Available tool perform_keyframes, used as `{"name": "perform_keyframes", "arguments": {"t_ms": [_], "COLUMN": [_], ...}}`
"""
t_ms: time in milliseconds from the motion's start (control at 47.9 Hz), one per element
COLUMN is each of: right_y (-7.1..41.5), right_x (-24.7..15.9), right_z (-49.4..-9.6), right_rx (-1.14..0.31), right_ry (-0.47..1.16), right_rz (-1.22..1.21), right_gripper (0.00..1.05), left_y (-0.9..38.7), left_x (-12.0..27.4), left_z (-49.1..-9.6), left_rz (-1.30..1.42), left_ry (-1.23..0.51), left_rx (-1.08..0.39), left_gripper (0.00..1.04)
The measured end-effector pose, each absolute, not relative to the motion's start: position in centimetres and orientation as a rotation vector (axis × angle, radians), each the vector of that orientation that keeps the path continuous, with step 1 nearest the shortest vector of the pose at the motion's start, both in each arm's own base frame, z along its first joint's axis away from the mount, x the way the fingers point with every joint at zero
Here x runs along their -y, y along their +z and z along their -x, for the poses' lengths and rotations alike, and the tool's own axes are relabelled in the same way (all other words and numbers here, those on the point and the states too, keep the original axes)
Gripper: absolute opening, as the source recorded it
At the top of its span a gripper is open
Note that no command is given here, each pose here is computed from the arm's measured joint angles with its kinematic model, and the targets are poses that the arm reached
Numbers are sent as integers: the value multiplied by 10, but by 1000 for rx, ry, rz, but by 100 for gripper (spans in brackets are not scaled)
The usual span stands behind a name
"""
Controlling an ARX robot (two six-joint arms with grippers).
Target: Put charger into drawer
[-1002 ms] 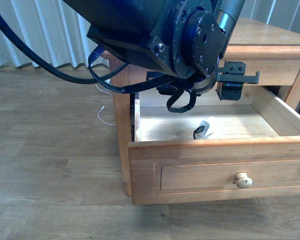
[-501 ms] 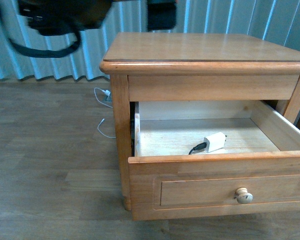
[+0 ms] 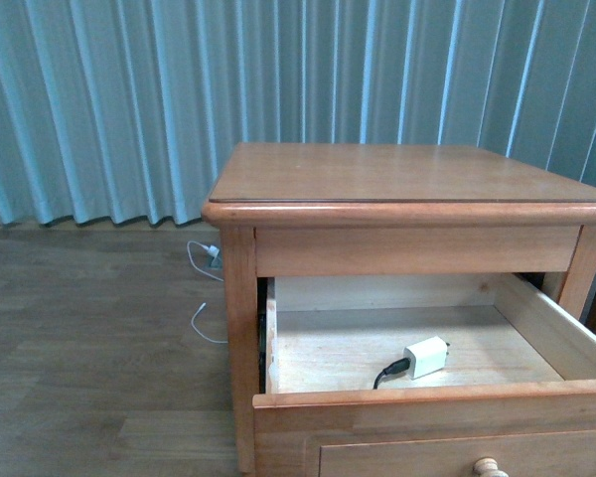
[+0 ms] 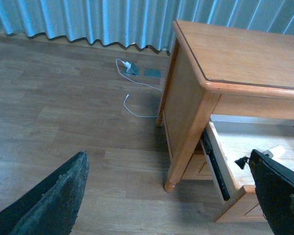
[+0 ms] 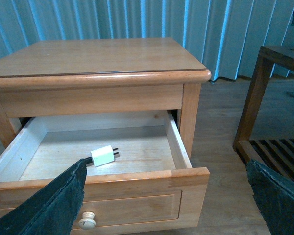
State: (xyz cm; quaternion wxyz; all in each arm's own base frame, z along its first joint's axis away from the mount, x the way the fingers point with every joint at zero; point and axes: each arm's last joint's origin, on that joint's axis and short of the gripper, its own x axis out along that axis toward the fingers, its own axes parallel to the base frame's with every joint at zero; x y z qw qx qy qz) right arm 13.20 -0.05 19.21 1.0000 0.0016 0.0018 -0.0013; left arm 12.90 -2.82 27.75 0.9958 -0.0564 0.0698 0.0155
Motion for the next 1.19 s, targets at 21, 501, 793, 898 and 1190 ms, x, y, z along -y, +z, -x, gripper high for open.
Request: {"name": "perform_keyframes", "arguments": {"t_ms": [21, 501, 793, 898, 1190], "right_y": [192, 192, 192, 192, 192], "right_x": [0, 0, 0, 0, 0], "right_z": [-132, -132, -132, -132, -132], "right_rx": [-4, -4, -3, -4, -3], "right_ry": [-3, -3, -3, -3, -3], "right_rz": [-3, -3, -3, -3, -3], "right_gripper": [97, 97, 97, 97, 97], "left_y": [275, 246, 211, 201, 184], "left_x": [24, 1, 0, 0, 0], "left_z": [-123, -97, -98, -98, -98], "left_rz": [123, 64, 15, 9, 8], "left_ry": [39, 2, -1, -1, 0], "left_rx": [-140, 7, -6, -9, -7], "left_gripper": [99, 72, 22, 4, 4]}}
